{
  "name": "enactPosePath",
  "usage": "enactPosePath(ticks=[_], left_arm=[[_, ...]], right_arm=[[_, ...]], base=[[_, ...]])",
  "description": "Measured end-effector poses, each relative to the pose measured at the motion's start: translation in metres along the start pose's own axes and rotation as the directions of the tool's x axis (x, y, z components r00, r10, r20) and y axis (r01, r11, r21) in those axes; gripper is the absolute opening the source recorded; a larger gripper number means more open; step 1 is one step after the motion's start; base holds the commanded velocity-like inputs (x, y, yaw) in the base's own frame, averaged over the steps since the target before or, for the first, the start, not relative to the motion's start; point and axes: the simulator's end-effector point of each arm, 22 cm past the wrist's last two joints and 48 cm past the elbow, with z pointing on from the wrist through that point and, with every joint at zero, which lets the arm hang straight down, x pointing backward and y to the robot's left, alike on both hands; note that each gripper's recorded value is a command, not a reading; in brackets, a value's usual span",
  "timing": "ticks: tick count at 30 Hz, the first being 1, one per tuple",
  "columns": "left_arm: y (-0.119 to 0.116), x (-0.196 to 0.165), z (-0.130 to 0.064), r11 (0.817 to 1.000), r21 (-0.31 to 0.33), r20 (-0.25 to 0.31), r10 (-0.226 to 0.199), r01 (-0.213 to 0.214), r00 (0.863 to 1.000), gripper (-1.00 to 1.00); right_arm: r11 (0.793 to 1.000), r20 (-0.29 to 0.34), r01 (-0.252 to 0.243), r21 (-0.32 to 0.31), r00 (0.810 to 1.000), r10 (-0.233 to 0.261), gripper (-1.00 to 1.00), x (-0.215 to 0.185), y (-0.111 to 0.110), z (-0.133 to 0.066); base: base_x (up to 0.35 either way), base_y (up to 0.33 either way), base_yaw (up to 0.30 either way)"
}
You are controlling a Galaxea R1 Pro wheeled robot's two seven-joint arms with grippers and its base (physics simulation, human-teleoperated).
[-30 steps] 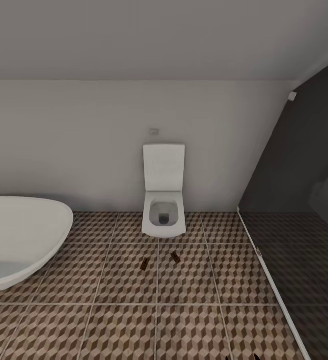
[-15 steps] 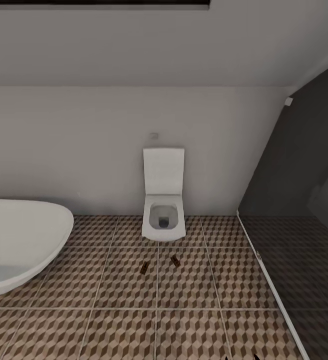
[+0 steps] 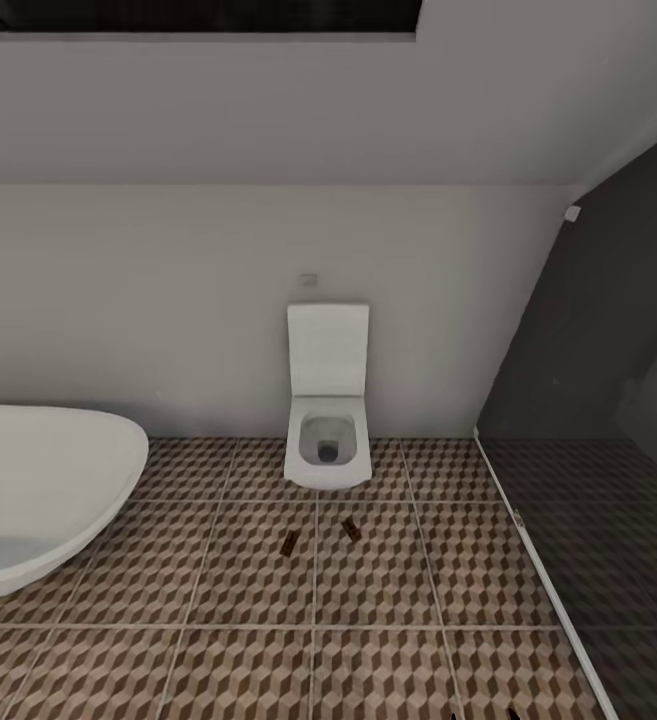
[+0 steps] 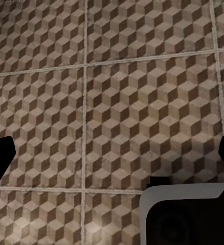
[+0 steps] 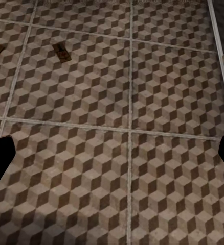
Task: Take the four mousetraps from the cabinet in the bathroom and place them on the bathroom floor. Make sure all four end up on the same floor surface, and ensure that at least two of them are either under or directly next to the same bathroom sink.
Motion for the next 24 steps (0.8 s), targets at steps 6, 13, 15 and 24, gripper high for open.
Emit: enactPosePath(ticks=[6, 13, 15, 24], left_arm=[[0.0, -0.004, 0.001, 1.0, -0.001, 0.009, -0.002, 0.002, 1.0, 1.0], [0.001, -0.008, 0.001, 1.0, -0.002, 0.02, -0.004, 0.004, 1.0, 1.0], [0.001, -0.01, 0.001, 1.0, -0.002, 0.023, -0.004, 0.004, 1.0, 1.0], [0.001, -0.015, 0.002, 1.0, -0.003, 0.037, -0.007, 0.007, 0.999, 1.0]], right_arm=[[1.0, 0.009, 0.0, 0.001, 1.0, 0.0, 1.0, -0.004, 0.0, 0.0], [1.0, 0.02, 0.0, 0.002, 1.0, 0.0, 1.0, -0.008, -0.001, 0.001], [1.0, 0.023, 0.0, 0.002, 1.0, 0.0, 1.0, -0.01, -0.001, 0.001], [1.0, 0.036, 0.0, 0.004, 0.999, 0.0, 1.0, -0.016, -0.002, 0.001]], base=[[0.0, 0.0, 0.0], [0.0, 0.0, 0.0], [0.0, 0.0, 0.0], [0.0, 0.0, 0.0]])
